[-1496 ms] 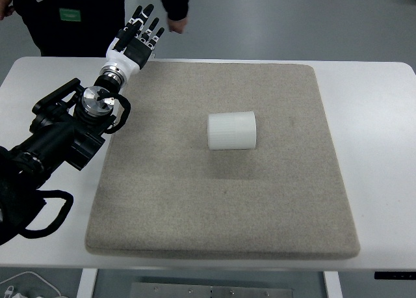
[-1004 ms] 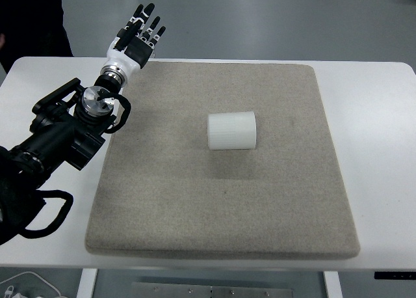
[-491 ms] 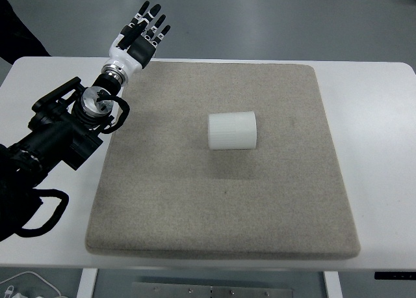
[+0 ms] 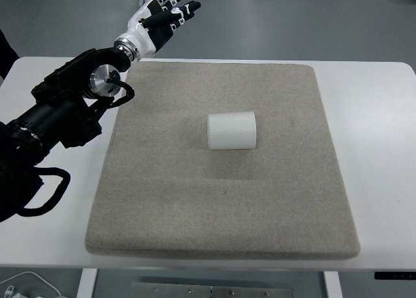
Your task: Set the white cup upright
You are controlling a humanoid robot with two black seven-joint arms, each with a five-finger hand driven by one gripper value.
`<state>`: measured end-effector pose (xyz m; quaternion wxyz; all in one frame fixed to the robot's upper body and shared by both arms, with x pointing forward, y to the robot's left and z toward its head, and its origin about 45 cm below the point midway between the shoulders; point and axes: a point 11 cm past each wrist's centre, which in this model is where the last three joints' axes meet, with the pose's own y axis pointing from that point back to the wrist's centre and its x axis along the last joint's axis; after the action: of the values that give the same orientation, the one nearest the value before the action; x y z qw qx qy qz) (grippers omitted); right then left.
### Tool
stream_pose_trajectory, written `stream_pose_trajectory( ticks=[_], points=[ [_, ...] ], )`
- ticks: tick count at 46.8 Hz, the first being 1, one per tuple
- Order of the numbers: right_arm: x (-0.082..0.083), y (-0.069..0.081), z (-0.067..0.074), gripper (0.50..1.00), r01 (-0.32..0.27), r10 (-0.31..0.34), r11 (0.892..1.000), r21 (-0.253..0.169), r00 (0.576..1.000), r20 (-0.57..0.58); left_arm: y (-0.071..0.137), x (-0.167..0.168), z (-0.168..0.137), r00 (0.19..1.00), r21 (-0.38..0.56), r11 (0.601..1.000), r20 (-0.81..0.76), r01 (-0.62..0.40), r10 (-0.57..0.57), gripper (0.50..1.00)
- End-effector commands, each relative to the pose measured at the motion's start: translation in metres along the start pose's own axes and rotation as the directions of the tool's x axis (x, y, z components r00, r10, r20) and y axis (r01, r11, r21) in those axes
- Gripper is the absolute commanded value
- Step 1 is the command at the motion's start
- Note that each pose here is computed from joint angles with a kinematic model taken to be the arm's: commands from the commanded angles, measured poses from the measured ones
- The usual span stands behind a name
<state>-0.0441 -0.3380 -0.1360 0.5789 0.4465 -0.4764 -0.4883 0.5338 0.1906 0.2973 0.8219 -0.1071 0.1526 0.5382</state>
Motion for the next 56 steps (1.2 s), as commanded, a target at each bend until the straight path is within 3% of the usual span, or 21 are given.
stream_pose_trajectory(
  ticks=[1,11,20,34,41,46,56],
  points=[
    [0.000,0.000,0.000,0.930,0.000,0.000,1.000,0.000,1.000,0.000,-0.005,-0.012,0.005,0.995,0.024,0.999,0.094,0.041,-0.043,0.992],
    [0.000,0.000,0.000,0.930,0.000,0.000,1.000,0.000,1.000,0.000,-0.008,-0.045,-0.005,0.919,0.156,0.976,0.341,0.153,-0.199,0.979],
    [0.000,0.000,0.000,0.930,0.000,0.000,1.000,0.000,1.000,0.000,0.000,-0.063,0.002,0.796,0.267,0.940,0.510,0.214,-0.326,0.975],
    [0.000,0.000,0.000,0.930,0.000,0.000,1.000,0.000,1.000,0.000,0.007,-0.078,0.006,0.628,0.395,0.902,0.661,0.175,-0.412,0.956],
    [0.000,0.000,0.000,0.930,0.000,0.000,1.000,0.000,1.000,0.000,0.016,-0.093,-0.001,0.542,0.487,0.859,0.683,0.161,-0.489,0.962],
    [0.000,0.000,0.000,0.930,0.000,0.000,1.000,0.000,1.000,0.000,0.031,-0.107,-0.016,0.499,0.573,0.806,0.660,0.149,-0.562,0.958],
    [0.000,0.000,0.000,0.930,0.000,0.000,1.000,0.000,1.000,0.000,0.031,-0.115,-0.010,0.415,0.607,0.789,0.696,0.098,-0.587,0.951]
  ],
)
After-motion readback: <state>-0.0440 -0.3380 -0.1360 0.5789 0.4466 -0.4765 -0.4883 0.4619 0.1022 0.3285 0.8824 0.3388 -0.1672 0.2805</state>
